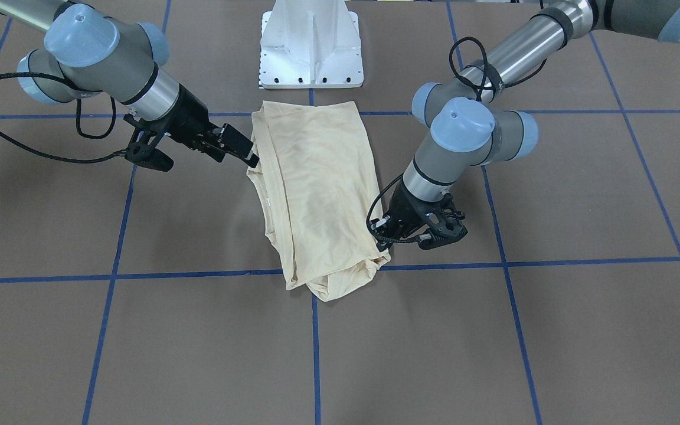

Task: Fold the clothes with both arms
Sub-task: 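Hold both grippers at the shirt's far corners, then raise the left gripper away from the shirt while the right gripper withdraws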

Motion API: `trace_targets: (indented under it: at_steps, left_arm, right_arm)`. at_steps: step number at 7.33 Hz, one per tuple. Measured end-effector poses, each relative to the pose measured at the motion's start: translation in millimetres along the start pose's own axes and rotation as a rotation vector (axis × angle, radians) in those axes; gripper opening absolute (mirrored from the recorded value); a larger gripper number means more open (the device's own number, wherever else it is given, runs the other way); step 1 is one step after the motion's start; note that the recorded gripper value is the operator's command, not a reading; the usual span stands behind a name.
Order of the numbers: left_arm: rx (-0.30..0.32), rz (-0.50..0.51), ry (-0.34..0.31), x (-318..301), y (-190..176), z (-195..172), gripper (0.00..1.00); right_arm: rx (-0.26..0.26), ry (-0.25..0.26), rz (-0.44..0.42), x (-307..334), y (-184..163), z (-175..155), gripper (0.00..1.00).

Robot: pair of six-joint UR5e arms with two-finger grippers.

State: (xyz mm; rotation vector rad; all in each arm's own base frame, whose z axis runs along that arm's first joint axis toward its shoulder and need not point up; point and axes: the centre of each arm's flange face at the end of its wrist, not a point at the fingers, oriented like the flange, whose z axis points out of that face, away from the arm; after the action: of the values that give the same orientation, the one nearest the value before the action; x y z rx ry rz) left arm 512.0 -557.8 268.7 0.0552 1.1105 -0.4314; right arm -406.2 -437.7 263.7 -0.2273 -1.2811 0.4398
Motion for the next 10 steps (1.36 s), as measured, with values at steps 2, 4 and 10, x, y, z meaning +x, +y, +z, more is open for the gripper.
trace_targets:
  at_steps: [2, 4, 10]
  left_arm:
    - [0.019, 0.004, 0.023, 31, -8, 16, 0.00]
    - [0.054, 0.009, 0.045, 42, -20, 31, 0.00]
    - [0.163, -0.039, -0.018, 2, -82, 38, 0.00]
  right_arm:
    - [0.011, 0.004, 0.000, 3, -7, -2, 1.00]
    - [0.017, 0.013, -0.009, 10, -11, -1, 1.00]
    - [0.022, 0.017, -0.009, 13, -12, -1, 1.00]
